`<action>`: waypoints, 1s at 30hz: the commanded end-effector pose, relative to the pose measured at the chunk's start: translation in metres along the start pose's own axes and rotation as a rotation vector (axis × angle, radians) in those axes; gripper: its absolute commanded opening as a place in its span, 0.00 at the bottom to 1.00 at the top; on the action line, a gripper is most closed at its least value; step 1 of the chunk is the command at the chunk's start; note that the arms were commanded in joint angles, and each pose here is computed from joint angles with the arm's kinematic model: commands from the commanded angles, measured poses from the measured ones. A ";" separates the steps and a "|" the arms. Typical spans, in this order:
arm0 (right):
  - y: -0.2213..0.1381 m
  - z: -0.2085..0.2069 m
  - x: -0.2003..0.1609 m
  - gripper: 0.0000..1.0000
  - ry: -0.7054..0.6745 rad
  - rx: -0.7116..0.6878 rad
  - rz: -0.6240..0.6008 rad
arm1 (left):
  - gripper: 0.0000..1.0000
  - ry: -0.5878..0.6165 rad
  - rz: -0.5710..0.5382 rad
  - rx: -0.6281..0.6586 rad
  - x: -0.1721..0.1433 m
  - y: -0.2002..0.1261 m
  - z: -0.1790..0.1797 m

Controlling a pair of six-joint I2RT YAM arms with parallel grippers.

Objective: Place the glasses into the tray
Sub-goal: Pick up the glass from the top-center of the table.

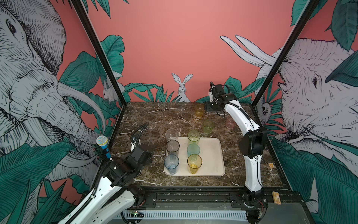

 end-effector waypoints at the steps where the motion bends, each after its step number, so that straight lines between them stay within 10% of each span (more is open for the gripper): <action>1: 0.007 -0.001 0.003 0.69 0.027 0.006 0.024 | 0.82 -0.030 -0.034 0.032 -0.003 -0.002 0.012; 30: 0.100 -0.014 0.004 0.66 0.262 -0.010 0.018 | 1.00 -0.063 -0.112 -0.038 -0.003 -0.007 0.014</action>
Point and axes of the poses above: each gripper's point midway between its finger pads, its own y axis out along the fingers, its own z axis along the line the jaws close on, x = y × z, the point moved 1 cm from there along -y, back along the fingers, and after that the axes turned 4 degrees about y, right-handed, at the moved point
